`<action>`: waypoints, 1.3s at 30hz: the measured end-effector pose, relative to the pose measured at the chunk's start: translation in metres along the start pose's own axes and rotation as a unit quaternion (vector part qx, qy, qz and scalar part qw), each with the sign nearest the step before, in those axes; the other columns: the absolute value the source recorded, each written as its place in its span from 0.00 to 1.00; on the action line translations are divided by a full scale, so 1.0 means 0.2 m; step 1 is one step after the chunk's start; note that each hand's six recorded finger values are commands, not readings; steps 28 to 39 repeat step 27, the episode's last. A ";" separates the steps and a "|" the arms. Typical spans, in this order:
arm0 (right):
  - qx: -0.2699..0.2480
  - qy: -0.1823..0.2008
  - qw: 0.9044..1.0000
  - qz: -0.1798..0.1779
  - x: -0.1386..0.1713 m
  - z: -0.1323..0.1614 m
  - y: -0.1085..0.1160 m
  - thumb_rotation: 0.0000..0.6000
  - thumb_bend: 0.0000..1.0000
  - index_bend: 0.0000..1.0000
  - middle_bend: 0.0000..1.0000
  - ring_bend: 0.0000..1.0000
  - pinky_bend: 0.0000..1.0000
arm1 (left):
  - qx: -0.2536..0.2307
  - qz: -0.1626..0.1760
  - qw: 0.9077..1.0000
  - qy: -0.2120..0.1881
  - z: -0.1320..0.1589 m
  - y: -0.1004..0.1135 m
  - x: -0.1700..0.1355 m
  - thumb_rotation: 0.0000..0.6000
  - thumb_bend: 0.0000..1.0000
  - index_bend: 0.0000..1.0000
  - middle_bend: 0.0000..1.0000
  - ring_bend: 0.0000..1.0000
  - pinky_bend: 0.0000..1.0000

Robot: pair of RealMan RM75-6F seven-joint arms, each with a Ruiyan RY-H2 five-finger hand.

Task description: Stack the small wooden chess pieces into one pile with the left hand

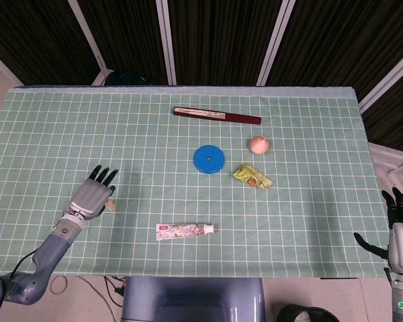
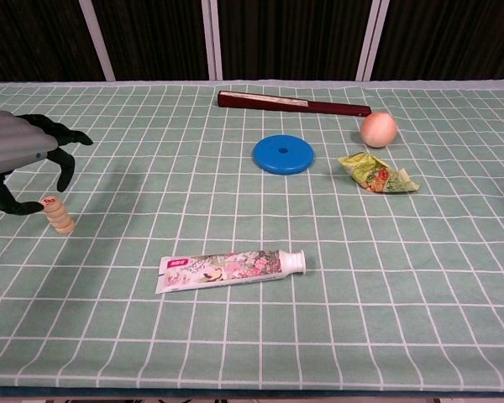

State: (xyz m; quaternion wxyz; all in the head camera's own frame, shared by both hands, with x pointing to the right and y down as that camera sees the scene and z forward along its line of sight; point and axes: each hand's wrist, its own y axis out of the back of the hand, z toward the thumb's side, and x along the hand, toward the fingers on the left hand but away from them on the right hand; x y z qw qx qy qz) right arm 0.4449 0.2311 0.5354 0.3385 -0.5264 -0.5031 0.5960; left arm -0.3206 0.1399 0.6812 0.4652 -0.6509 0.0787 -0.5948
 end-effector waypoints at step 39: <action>0.036 0.091 0.995 0.020 0.03 0.10 -0.03 1.00 0.23 0.08 0.01 0.00 0.00 | -0.170 0.155 0.966 0.117 -0.48 0.03 -0.69 1.00 0.27 0.08 0.00 0.00 0.00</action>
